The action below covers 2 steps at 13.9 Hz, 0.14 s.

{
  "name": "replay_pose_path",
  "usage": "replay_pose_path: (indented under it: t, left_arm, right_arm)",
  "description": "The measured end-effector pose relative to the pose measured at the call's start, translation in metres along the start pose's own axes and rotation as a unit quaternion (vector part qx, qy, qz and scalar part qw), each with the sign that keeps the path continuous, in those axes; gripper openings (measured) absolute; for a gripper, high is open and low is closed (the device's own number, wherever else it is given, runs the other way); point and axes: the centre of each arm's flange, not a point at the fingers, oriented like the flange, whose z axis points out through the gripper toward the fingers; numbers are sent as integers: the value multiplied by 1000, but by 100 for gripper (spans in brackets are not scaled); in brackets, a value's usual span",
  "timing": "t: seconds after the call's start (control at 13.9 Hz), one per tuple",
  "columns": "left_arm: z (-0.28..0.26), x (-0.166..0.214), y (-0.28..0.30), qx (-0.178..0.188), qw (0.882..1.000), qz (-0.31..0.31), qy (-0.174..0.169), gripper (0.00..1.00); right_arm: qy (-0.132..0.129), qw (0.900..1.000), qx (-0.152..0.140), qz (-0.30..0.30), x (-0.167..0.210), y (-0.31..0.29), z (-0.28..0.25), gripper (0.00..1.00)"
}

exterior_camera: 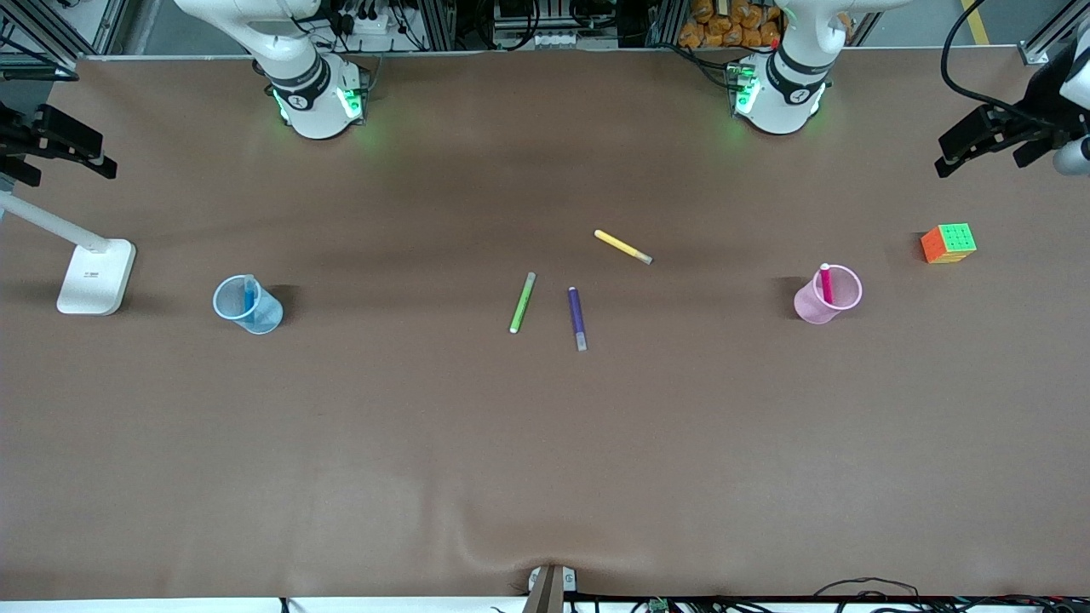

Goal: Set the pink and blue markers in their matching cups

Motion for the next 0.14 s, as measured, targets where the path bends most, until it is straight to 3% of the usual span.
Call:
replay_pose_path:
  t: [0.14]
  left_arm:
    - [4, 6, 3, 0, 1000, 2, -3, 100]
  right_arm:
    - [-1, 1000, -3, 0, 0, 1, 0, 100]
